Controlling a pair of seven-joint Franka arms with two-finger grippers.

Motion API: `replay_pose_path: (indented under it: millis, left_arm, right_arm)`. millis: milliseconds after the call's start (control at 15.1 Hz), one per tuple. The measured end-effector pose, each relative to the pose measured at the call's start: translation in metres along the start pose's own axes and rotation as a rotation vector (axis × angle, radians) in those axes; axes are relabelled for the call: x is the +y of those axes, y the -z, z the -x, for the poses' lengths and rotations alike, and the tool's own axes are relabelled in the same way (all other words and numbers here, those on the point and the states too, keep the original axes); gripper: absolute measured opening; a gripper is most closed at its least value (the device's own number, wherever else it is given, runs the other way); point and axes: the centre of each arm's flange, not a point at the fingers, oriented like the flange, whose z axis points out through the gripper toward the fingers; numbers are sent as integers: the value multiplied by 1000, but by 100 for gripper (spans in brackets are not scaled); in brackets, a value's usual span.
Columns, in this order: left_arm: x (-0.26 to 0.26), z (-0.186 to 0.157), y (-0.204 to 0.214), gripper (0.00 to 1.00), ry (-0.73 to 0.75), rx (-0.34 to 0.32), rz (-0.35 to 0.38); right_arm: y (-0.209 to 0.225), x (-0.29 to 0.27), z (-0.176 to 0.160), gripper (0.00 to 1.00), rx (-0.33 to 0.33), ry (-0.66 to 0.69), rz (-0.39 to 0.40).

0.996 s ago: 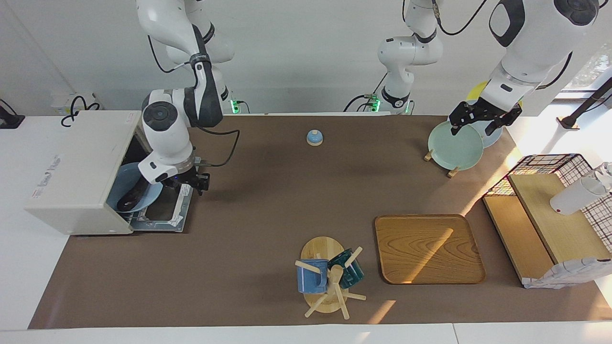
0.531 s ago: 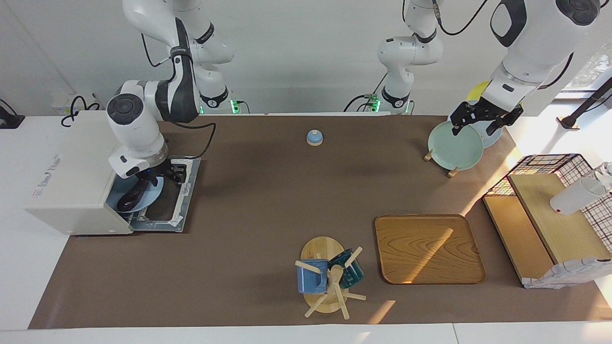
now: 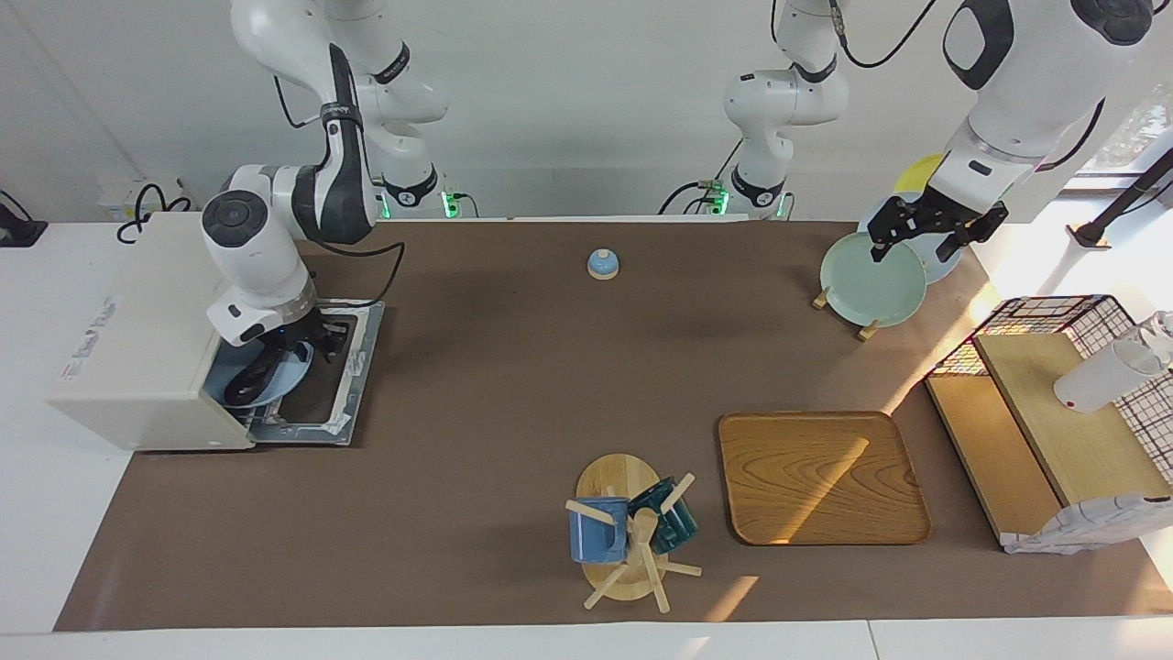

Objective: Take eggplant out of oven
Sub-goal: 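Carry the plate out of the oven toward the table center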

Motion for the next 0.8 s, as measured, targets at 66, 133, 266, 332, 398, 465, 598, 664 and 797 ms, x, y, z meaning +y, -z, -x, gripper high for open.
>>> replay_pose_path:
  millis: [66, 133, 266, 332, 398, 465, 598, 664, 797]
  left_arm:
    - [0, 0, 0, 100, 0, 1, 0]
    - [0, 0, 0, 100, 0, 1, 0]
    - [0, 0, 0, 100, 0, 3, 0]
    - [0, 0, 0, 100, 0, 4, 0]
    - [0, -1, 0, 100, 0, 5, 0]
    - [0, -1, 1, 100, 0, 8, 0]
    - [0, -2, 1, 100, 0, 21, 0]
    - [-1, -3, 1, 100, 1, 24, 0]
    - [-3, -3, 2, 100, 5, 29, 0]
  right_arm:
    - [-1, 0, 2, 25, -2, 19, 0]
    - [-1, -1, 3, 14, -3, 45, 0]
    - [6, -5, 4, 2, 8, 86, 5]
    - [10, -13, 5, 2, 11, 106, 7]
    - [14, -28, 5, 2, 11, 133, 10]
    - [20, -47, 5, 2, 10, 162, 14]
    - [37, -99, 6, 2, 16, 189, 25]
    - [47, -128, 9, 2, 25, 195, 30]
    - [64, -188, 18, 2, 51, 194, 36]
